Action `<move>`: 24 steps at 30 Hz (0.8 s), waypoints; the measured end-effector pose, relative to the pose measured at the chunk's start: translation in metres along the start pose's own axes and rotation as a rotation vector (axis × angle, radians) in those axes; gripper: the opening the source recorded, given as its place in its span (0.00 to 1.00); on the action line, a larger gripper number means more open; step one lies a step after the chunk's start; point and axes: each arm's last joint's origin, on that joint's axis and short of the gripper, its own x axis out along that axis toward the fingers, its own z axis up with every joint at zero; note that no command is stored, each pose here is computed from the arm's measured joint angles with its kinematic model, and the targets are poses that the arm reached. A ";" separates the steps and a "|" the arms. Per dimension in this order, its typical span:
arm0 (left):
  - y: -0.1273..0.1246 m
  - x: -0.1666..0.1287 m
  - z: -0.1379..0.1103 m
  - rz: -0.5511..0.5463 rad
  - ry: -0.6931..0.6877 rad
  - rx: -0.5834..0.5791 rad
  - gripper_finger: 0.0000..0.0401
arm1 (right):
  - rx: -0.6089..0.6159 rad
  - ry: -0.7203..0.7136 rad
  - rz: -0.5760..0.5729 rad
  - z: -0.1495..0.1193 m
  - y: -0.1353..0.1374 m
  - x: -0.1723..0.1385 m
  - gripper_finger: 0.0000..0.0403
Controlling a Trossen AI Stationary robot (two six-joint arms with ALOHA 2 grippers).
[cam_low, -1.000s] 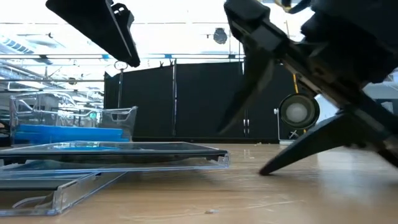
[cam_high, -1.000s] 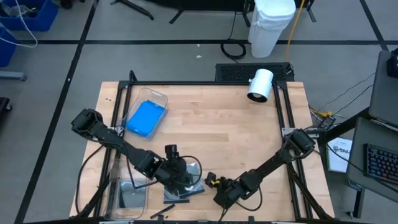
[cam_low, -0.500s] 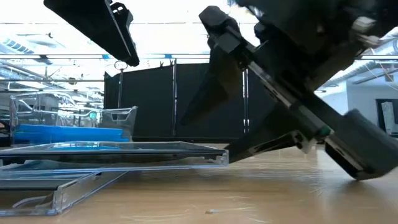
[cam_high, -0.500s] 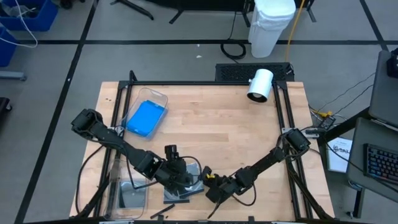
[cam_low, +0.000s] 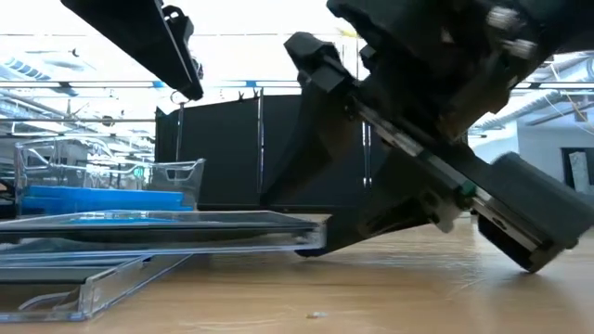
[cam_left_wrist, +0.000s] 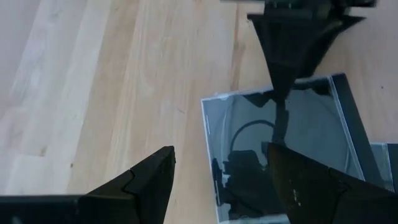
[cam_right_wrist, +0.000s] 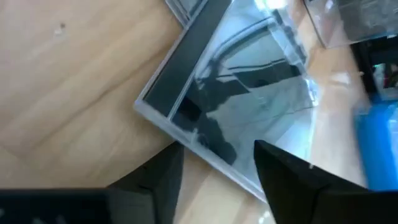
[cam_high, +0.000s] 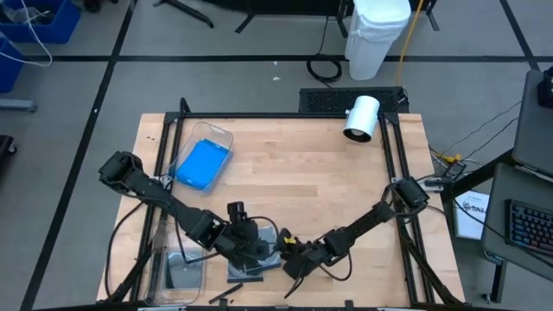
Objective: Pick & place jewel cases by type
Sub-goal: Put the top black CD case into the bottom transparent bin
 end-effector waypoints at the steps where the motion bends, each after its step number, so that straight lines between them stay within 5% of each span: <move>1: 0.000 0.000 0.000 0.001 -0.001 -0.002 0.64 | 0.016 -0.013 0.012 0.000 -0.001 0.001 0.45; 9: 0.001 0.000 0.000 0.025 -0.015 -0.002 0.64 | 0.071 -0.084 0.023 0.002 -0.007 0.004 0.04; 24: -0.009 -0.006 -0.012 -0.022 0.061 0.003 0.64 | 0.092 -0.123 0.003 0.007 -0.006 0.003 0.00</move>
